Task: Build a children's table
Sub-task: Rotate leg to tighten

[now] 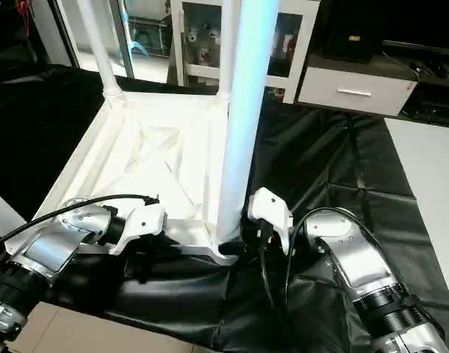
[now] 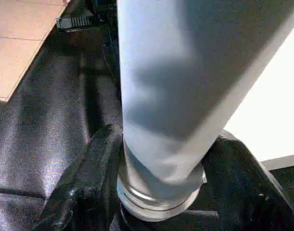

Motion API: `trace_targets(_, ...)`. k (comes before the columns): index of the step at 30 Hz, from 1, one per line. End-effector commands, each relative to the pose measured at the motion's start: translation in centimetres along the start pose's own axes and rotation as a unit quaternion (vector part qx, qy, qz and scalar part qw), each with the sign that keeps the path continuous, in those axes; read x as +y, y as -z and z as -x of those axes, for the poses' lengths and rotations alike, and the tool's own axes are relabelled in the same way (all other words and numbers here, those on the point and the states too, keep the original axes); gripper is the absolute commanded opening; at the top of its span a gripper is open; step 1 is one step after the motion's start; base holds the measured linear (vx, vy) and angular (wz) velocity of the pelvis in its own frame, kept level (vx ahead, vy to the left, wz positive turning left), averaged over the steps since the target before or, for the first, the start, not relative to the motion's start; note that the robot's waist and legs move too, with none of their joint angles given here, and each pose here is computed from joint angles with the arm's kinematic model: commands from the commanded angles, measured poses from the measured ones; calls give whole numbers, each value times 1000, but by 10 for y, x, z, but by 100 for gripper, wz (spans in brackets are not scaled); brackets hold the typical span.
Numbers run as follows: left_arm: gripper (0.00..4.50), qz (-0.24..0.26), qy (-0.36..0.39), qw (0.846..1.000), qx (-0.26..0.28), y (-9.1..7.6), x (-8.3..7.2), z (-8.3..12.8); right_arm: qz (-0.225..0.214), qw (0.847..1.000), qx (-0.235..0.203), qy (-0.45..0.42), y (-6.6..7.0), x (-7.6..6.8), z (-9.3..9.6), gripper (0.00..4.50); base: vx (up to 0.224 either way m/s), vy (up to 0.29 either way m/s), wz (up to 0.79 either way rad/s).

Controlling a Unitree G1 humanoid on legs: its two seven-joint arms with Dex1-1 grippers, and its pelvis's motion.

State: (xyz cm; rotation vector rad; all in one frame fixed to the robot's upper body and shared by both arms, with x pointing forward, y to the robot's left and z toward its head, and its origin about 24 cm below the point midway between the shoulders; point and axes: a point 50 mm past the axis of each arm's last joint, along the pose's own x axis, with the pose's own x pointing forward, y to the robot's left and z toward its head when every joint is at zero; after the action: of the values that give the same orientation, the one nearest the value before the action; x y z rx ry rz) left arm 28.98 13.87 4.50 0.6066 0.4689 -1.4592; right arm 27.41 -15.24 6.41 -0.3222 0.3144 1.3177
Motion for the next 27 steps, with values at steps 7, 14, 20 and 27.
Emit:
trace_targets(7,0,45,-42,998,-24,6,1,-16,-40,993,12,109,25,-6,-13,211,0,0,0)
trace_targets(14,0,46,-42,998,-20,7,2,-16,-42,994,-8,96,23,1,-16,211,0,0,0)
trace_targets(20,0,40,-65,997,-5,6,7,-16,-51,987,1,155,24,-9,-18,209,0,0,0)
trace_targets(27,0,78,-147,986,-27,-11,22,-31,-113,941,-15,318,29,-16,-39,209,0,0,0)
